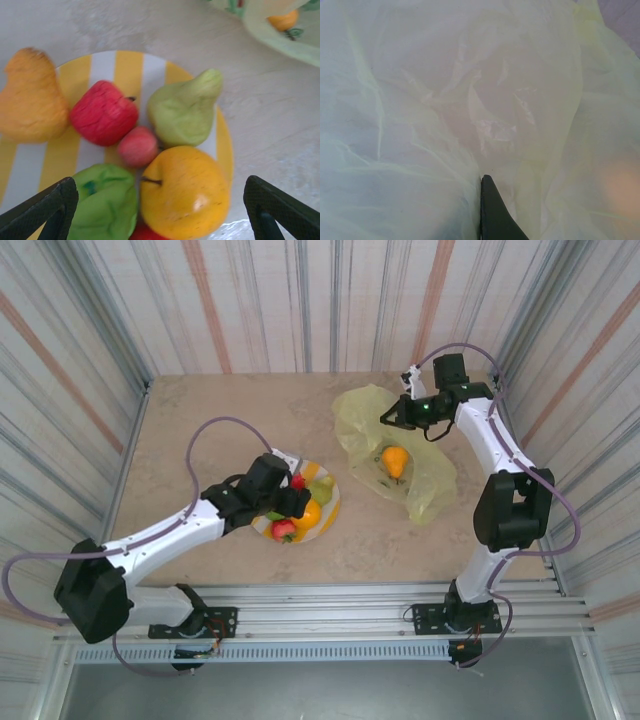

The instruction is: Place the fruits into the plastic bag

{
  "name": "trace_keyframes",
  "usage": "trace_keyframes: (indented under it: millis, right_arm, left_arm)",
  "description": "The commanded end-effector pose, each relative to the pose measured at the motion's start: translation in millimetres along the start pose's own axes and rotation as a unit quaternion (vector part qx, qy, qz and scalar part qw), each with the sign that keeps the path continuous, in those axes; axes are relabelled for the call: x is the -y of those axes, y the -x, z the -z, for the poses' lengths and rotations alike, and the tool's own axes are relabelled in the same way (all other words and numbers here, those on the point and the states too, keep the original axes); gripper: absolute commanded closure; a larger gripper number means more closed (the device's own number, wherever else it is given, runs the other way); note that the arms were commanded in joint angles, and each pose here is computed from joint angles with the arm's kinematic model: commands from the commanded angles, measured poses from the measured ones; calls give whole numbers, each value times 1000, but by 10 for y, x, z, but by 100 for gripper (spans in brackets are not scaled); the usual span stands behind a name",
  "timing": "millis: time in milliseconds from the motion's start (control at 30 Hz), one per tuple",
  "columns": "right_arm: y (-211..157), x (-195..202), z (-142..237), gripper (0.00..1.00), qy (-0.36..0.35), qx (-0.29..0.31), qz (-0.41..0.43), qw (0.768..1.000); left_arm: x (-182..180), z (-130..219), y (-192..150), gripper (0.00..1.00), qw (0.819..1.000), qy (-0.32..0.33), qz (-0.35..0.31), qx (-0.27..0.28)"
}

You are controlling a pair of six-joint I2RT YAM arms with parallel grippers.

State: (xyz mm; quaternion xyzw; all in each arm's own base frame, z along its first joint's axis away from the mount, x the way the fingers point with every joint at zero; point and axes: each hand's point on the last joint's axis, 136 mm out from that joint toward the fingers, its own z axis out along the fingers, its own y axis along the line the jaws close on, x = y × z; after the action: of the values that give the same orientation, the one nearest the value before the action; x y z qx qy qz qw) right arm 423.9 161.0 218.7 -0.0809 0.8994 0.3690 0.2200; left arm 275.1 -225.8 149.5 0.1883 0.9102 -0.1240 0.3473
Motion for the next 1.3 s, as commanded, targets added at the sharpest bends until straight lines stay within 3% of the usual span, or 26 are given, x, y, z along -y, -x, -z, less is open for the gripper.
trace_keyframes:
  millis: [0,233,767,1267]
  right_arm:
    - [-50,116,-85,100,-8,-9,-24,1000]
    - [-33,138,-143,100,-5,-9,-26,1000]
    - [-64,168,-193,100,-2,-14,-29,999]
    - [-82,203,-230,100,-2,-17,-33,999]
  left_arm:
    - [-328,119,-218,10,997,50,54,-26]
    - [-418,19,-345,8,991,13,119,-62]
    - [-505,-437,-399,9,987,38,127,-94]
    - [-599,-649,-591,13,983,61,132,-115]
